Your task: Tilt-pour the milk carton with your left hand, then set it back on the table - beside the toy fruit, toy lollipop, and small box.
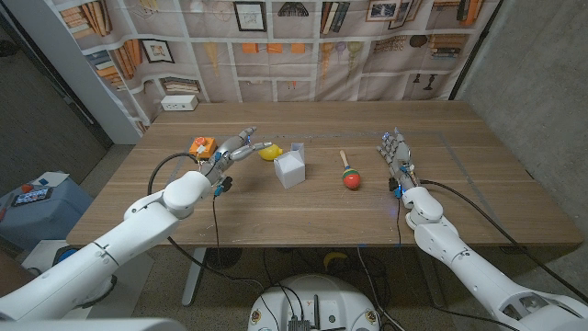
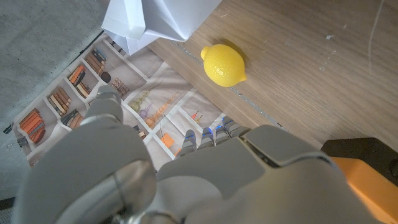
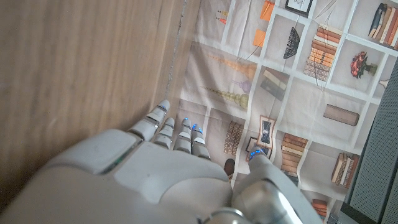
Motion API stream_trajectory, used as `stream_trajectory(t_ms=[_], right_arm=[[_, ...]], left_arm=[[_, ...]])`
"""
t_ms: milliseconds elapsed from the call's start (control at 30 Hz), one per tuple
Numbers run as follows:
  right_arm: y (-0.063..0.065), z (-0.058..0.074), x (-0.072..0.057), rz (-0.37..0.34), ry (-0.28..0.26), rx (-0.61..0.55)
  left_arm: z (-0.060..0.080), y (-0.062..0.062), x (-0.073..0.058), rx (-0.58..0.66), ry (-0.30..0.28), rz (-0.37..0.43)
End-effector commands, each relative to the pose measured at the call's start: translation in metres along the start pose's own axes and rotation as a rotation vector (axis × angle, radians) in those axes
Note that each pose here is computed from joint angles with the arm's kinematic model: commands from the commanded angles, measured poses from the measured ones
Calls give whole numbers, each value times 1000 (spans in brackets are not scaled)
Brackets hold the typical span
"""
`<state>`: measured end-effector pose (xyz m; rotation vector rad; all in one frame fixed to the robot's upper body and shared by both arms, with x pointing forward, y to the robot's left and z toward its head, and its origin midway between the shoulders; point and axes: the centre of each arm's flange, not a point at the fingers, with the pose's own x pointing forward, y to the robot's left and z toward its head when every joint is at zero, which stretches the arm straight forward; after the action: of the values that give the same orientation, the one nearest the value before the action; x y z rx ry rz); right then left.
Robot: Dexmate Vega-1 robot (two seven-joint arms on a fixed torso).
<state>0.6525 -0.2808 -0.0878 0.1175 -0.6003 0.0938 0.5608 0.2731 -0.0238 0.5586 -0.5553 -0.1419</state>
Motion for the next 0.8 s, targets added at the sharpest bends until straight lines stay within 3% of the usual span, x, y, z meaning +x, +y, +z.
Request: stream_trajectory(t_ms=[33,400,800], right_arm=[[6,23,3,14,-39,-36],[6,39,2,14,-45,-75],[0,46,3,15,-28,-59]], left_arm=[[-11,8,5,-74,-37,61],[-21,12,16,-143,-66,111],[-36,11,21,-217,-85,121]])
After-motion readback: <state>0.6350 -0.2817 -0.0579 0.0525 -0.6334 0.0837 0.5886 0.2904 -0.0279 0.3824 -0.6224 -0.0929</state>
